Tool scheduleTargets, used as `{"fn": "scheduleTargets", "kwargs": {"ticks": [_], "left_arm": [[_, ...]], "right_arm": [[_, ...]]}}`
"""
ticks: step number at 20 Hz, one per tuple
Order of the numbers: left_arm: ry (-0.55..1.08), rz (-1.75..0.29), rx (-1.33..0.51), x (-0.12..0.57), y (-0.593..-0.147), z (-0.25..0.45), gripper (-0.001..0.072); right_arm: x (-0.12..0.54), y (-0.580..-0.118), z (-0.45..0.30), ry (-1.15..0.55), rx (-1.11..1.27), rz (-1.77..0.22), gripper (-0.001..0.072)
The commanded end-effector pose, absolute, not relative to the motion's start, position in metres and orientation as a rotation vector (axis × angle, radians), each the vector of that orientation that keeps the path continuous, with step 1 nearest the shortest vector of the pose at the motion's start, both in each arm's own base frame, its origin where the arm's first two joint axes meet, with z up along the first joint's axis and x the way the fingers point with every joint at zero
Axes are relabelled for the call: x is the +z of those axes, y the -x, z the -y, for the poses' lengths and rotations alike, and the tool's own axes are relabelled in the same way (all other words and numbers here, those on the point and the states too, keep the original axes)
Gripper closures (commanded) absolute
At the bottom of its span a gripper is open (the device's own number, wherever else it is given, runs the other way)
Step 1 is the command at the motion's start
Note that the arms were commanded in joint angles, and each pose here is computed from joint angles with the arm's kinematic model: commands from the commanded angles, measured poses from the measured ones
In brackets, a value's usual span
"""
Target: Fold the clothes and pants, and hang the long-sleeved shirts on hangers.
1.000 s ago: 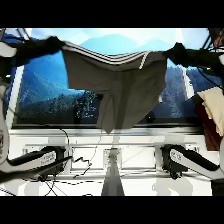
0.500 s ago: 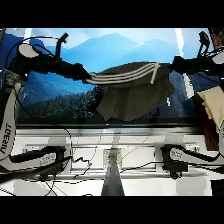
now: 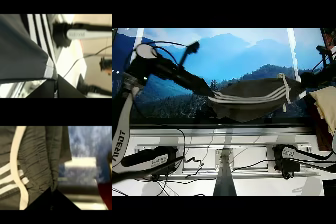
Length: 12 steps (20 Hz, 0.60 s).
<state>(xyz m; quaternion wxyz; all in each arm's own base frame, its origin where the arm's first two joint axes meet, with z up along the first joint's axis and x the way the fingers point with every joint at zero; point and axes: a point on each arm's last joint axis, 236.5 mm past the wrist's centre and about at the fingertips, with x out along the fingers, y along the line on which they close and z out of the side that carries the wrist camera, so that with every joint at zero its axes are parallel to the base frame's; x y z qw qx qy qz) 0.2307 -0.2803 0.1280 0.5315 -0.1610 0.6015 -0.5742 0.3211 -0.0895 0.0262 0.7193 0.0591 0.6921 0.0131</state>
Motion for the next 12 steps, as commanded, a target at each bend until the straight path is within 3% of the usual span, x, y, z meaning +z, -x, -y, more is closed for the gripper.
{"fn": "scheduleTargets", "kwargs": {"ticks": [1,2,3,4,5,6,9,12], "left_arm": [[0.239,-1.572,-1.393,0.092,-0.198,0.294,0.0698],[0.194,-1.614,-1.384,0.079,-0.192,0.295,0.0697],[0.172,-1.646,-1.380,0.069,-0.189,0.296,0.0670],[0.167,-1.672,-1.372,0.059,-0.189,0.299,0.0505],[0.180,-1.684,-1.357,0.050,-0.193,0.302,0.0290],[0.195,-1.689,-1.337,0.041,-0.199,0.305,0.0192],[0.240,-1.712,-1.287,0.020,-0.213,0.307,0.0193],[0.256,-1.729,-1.274,0.014,-0.217,0.305,0.0194]], "right_arm": [[0.011,-0.290,0.098,-0.098,0.022,-1.664,0.0690],[0.008,-0.293,0.098,-0.096,0.019,-1.657,0.0571],[0.006,-0.302,0.102,-0.087,0.008,-1.616,0.0224],[0.005,-0.317,0.105,-0.079,-0.007,-1.552,0.0115],[0.006,-0.332,0.108,-0.081,-0.025,-1.488,0.0115],[0.007,-0.347,0.109,-0.088,-0.033,-1.429,0.0115],[-0.012,-0.358,0.109,-0.095,-0.011,-1.433,0.0121],[-0.051,-0.344,0.099,-0.112,0.127,-1.580,0.0192]]}}
